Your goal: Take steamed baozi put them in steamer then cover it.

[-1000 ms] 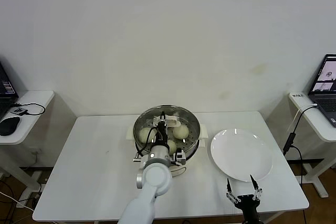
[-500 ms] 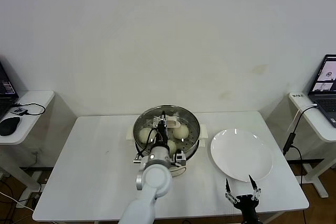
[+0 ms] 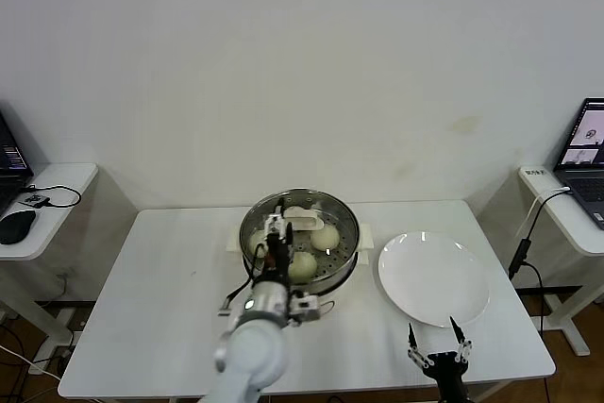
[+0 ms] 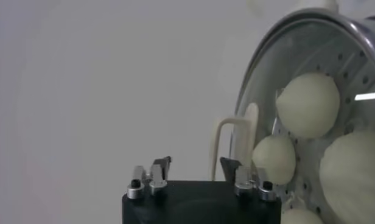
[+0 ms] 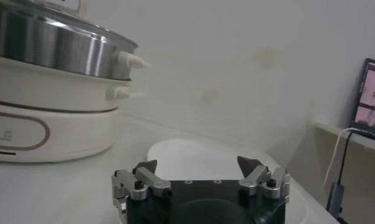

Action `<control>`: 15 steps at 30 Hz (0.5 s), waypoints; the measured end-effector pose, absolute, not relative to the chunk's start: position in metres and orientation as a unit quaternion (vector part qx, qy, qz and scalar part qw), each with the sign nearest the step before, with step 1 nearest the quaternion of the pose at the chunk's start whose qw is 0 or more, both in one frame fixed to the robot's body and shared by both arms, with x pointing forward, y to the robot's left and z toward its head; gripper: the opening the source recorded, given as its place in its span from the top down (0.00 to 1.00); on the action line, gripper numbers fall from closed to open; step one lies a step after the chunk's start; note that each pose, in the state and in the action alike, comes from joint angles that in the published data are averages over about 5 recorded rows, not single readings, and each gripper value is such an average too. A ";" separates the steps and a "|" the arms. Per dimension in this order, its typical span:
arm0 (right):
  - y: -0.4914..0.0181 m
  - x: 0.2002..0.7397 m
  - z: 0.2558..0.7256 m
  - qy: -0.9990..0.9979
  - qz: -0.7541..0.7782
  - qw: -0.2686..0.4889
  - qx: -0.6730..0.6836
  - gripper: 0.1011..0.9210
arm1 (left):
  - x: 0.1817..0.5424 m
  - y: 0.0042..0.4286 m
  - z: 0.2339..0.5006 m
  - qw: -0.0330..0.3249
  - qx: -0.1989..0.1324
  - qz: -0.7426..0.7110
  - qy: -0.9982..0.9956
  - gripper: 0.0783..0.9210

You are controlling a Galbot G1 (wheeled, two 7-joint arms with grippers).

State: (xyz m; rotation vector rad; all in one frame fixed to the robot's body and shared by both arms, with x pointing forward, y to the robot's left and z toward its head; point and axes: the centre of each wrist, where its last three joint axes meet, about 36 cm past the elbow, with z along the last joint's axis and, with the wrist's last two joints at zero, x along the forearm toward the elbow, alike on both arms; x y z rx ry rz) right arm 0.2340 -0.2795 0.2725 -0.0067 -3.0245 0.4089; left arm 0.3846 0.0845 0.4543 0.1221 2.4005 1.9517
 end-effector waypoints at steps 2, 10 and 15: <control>-0.279 0.234 0.273 -0.990 0.133 0.045 -0.001 0.12 | 0.371 0.098 0.459 0.025 0.042 0.611 0.790 0.16; -0.278 0.232 0.276 -0.991 0.128 0.044 0.009 0.12 | 0.325 0.169 0.456 0.019 0.048 0.480 0.875 0.12; -0.281 0.227 0.282 -0.991 0.123 0.047 0.015 0.12 | 0.306 0.213 0.436 0.020 0.042 0.372 0.927 0.12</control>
